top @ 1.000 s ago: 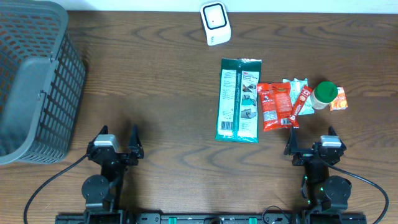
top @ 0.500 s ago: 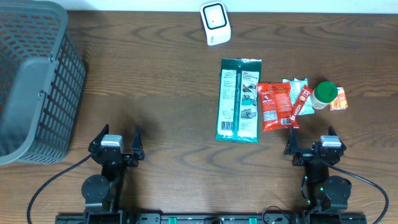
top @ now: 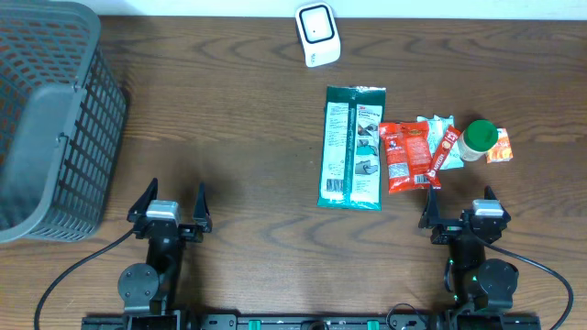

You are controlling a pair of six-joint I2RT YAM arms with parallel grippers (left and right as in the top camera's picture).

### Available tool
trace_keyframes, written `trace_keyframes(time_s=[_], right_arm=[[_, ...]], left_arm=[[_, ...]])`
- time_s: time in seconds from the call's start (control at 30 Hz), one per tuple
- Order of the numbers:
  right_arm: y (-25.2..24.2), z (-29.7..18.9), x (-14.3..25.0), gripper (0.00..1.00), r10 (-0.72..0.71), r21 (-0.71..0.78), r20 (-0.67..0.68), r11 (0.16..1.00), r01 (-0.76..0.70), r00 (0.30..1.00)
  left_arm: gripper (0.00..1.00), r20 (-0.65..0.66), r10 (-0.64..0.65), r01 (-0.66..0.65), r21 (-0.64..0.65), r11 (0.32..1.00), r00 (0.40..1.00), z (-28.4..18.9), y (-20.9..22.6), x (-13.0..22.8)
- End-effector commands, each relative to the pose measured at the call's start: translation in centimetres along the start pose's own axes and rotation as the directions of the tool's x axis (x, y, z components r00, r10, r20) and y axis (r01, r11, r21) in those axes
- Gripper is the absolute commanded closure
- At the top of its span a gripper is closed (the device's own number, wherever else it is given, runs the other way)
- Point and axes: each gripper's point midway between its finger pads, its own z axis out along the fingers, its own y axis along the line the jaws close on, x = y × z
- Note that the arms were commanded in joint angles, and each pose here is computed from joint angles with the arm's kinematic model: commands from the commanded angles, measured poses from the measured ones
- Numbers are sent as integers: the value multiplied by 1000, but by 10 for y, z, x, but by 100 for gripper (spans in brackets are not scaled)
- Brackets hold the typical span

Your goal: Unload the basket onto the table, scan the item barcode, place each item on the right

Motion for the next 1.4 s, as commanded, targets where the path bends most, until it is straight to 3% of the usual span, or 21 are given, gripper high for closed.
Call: trace_keyframes(time_s=[0.0, 0.17, 0.33, 0.47, 0.77, 1.37], right_arm=[[2, 0, 1, 1, 17, -8, -1, 1000, -17, 1000], [2, 0, 1, 1, 17, -8, -1, 1000, -17, 1000], [2, 0, 1, 1, 17, -8, -1, 1000, -17, 1000], [2, 0, 1, 1, 17, -8, -1, 1000, -17, 1000], [2, 0, 1, 1, 16, -8, -1, 1000, -16, 1000], [2, 0, 1, 1, 17, -8, -1, 1000, -17, 1000]], left_arm=[[16, -23, 6, -6, 14, 1000, 1000, 0, -3, 7], [16, -112, -5, 6, 12, 1000, 994, -2, -3, 29], [16, -100, -103, 94, -89, 992, 990, -2, 13, 28], [16, -98, -121, 112, -93, 989, 988, -2, 14, 28], [16, -162, -128, 113, -100, 989, 978, -4, 13, 44], [16, -165, -129, 113, -101, 988, 978, -4, 13, 44]])
